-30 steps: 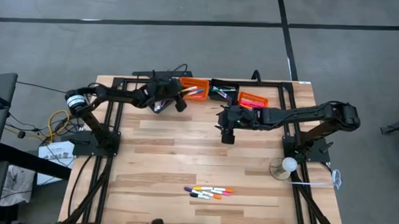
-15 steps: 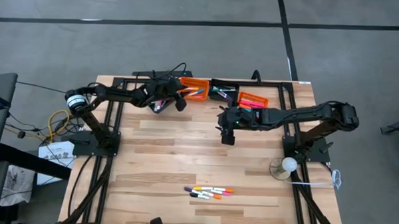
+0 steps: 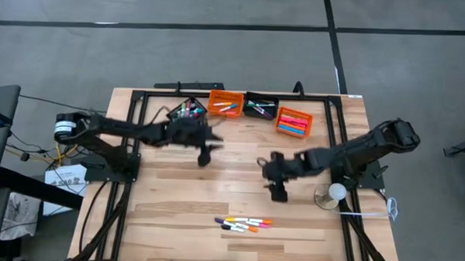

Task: Pick & Place Markers
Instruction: Put the small orange highlighter into the left orange bin

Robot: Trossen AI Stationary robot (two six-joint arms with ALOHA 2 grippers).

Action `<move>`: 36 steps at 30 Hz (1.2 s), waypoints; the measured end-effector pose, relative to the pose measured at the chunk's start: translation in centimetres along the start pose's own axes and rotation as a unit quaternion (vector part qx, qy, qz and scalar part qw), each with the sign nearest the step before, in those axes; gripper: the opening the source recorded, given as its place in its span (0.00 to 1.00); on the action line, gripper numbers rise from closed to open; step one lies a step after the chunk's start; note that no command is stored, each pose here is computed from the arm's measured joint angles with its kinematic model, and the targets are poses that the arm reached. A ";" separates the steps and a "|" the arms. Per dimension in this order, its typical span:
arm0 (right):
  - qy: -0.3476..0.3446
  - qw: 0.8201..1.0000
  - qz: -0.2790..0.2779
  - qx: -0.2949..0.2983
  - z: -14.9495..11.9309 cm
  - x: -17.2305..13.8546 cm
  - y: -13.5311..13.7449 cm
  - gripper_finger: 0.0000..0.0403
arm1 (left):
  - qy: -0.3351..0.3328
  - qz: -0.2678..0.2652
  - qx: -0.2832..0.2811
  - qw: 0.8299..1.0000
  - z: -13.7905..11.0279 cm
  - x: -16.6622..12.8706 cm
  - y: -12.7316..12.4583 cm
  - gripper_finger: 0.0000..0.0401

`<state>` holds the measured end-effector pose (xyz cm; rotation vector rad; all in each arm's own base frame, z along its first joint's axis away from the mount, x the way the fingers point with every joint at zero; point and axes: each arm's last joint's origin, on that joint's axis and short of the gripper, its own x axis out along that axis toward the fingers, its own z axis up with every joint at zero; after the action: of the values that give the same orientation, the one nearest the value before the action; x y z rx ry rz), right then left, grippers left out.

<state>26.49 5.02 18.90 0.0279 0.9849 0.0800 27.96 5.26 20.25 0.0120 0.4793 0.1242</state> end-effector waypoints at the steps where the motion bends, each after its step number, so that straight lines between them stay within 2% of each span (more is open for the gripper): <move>1: -0.002 1.000 0.001 0.003 -0.6 0.3 0.8 0.50 | -0.001 -0.014 0.000 1.000 -0.1 -0.2 -1.3 0.31; 8: -0.047 0.999 -0.004 0.017 -2.8 0.2 6.8 0.48 | 0.005 -0.051 0.001 0.999 -1.8 -1.8 -9.9 0.30; 15: -0.074 0.996 0.014 0.042 -5.2 0.0 11.2 0.46 | -0.027 -0.074 0.003 0.997 -2.9 -2.3 -15.0 0.31; 21: -0.061 0.997 0.020 0.040 -7.0 2.7 13.6 0.48 | -0.015 -0.087 -0.035 0.995 -4.1 -1.4 -16.4 0.32; 26: -0.046 0.998 0.012 0.031 -7.0 4.6 14.8 0.50 | -0.002 -0.095 -0.052 0.994 -5.0 -1.1 -17.2 0.32; 36: -0.012 0.999 -0.017 0.026 -6.6 6.5 14.8 0.52 | -0.009 -0.103 -0.066 0.992 -5.0 -1.1 -17.5 0.32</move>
<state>23.78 20.22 10.70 0.0602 0.9628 0.0224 26.75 -12.37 15.59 -0.1665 0.4507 -0.0472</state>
